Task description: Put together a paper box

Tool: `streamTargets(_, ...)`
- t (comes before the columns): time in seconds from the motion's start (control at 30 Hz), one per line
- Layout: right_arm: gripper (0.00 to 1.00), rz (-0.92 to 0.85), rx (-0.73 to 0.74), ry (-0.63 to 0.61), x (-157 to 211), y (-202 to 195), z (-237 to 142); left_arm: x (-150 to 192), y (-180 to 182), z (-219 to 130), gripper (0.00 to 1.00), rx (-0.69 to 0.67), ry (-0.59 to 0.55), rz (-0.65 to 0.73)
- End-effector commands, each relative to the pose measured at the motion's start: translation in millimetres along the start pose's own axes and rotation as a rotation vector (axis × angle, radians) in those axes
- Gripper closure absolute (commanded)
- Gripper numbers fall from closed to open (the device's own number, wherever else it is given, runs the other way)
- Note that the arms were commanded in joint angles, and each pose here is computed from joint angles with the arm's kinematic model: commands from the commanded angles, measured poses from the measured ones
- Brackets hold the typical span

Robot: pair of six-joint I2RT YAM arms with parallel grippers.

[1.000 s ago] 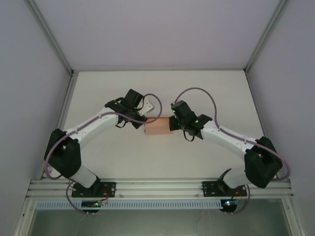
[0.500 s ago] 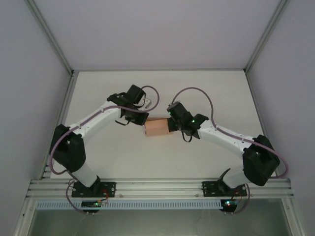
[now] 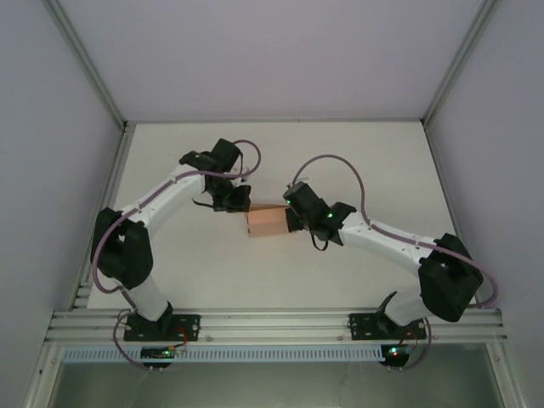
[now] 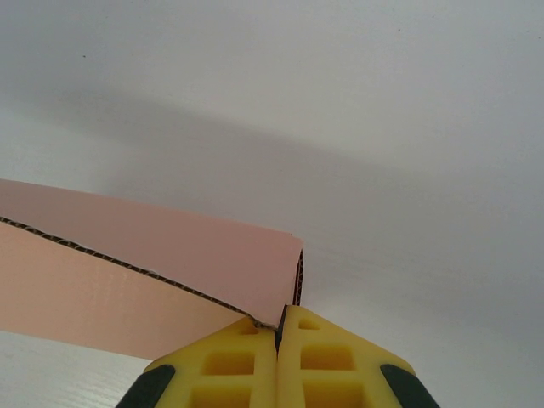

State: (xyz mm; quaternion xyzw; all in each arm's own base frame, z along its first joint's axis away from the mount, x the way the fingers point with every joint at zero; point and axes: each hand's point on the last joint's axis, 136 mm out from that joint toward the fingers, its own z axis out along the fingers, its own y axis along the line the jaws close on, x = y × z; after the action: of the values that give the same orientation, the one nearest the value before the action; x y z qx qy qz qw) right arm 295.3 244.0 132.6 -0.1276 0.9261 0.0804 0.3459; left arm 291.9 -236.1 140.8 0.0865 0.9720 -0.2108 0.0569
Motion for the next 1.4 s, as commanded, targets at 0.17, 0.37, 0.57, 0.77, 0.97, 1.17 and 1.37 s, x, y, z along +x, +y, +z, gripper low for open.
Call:
streamTargets(0.17, 1.00, -0.006, -0.027, 0.108, 46, 4, 6, 13, -5, 27, 1.00, -0.073, -0.099, 0.041)
streamTargets(0.37, 1.00, 0.006, -0.029, 0.094, 51, 0, 5, 42, 12, 45, 1.00, -0.215, -0.170, 0.093)
streamTargets(0.57, 1.00, 0.018, -0.055, 0.087, 55, 3, 8, 59, 15, 75, 1.00, -0.241, -0.197, 0.109)
streamTargets(0.77, 0.91, 0.035, -0.111, 0.072, 44, 8, -2, 69, 25, 86, 1.00, -0.283, -0.193, 0.140)
streamTargets(0.97, 0.68, 0.070, -0.230, -0.020, 2, 10, -30, 66, 16, 82, 1.00, -0.261, -0.199, 0.175)
streamTargets(1.17, 0.41, 0.127, -0.290, -0.111, -31, -5, -51, 58, 8, 73, 1.00, -0.251, -0.224, 0.214)
streamTargets(1.37, 0.38, 0.224, -0.234, -0.078, -32, -31, -35, 56, 6, 71, 0.99, -0.253, -0.219, 0.237)
